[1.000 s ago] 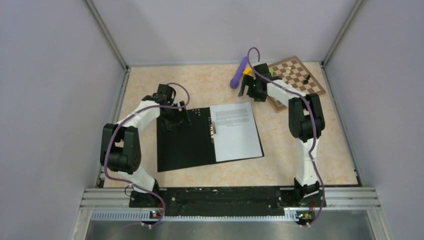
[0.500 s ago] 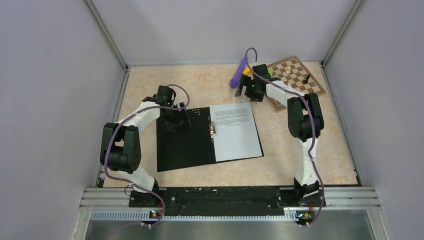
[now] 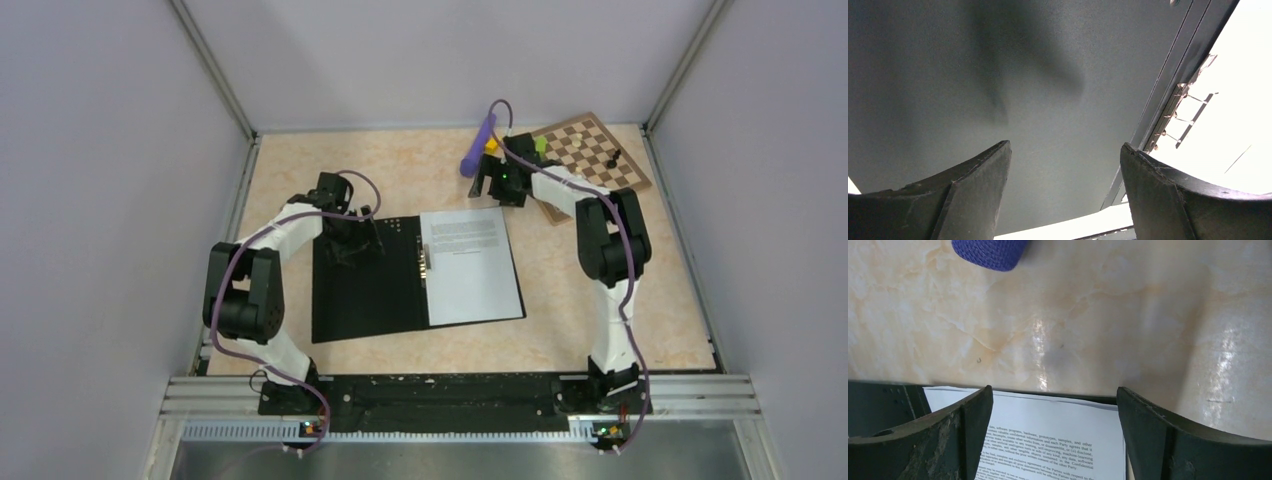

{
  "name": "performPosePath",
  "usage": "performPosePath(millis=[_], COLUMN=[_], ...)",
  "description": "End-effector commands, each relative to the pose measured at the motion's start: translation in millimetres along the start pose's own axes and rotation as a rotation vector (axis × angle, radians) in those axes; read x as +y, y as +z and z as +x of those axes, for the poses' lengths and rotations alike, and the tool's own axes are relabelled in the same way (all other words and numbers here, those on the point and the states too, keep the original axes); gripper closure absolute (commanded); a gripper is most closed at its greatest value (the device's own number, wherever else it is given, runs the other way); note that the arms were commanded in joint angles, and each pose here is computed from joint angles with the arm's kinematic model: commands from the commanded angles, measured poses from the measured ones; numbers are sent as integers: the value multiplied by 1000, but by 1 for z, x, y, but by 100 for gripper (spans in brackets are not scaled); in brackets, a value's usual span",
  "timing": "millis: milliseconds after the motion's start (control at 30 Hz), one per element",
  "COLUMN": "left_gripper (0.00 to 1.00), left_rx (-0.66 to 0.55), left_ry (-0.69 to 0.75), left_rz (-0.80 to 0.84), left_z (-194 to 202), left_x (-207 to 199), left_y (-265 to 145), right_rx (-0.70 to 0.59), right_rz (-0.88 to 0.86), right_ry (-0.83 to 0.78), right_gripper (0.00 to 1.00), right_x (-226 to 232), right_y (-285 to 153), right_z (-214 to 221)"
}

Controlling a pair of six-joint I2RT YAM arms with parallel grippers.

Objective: Put the files into the folder

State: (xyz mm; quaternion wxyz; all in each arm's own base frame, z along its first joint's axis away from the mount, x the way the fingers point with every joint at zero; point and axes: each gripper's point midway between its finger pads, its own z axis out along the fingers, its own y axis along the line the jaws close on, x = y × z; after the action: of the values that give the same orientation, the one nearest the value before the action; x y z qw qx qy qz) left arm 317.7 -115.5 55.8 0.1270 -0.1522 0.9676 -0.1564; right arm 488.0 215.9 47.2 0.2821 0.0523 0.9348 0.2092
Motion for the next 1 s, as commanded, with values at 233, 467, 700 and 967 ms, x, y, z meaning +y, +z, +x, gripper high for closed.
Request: performPosePath(millis=[233, 467, 700, 967], left_gripper=[16, 16, 16, 16], left_rx=[-11, -12, -12, -6], left_ry=[2, 7, 8, 3], left_rz=[24, 27, 27, 32], left_z=[-5, -6, -5, -2], left_x=[-5, -6, -5, -4], left_y=[1, 1, 0, 3], right_rx=[-132, -78, -49, -73], right_rz=[86, 53, 9, -13], right_ry=[-29, 0, 1, -19], right_gripper=[8, 8, 8, 8], right_x=[-2, -5, 6, 23], right_y=[-38, -30, -21, -27], right_z=[-20, 5, 13, 7])
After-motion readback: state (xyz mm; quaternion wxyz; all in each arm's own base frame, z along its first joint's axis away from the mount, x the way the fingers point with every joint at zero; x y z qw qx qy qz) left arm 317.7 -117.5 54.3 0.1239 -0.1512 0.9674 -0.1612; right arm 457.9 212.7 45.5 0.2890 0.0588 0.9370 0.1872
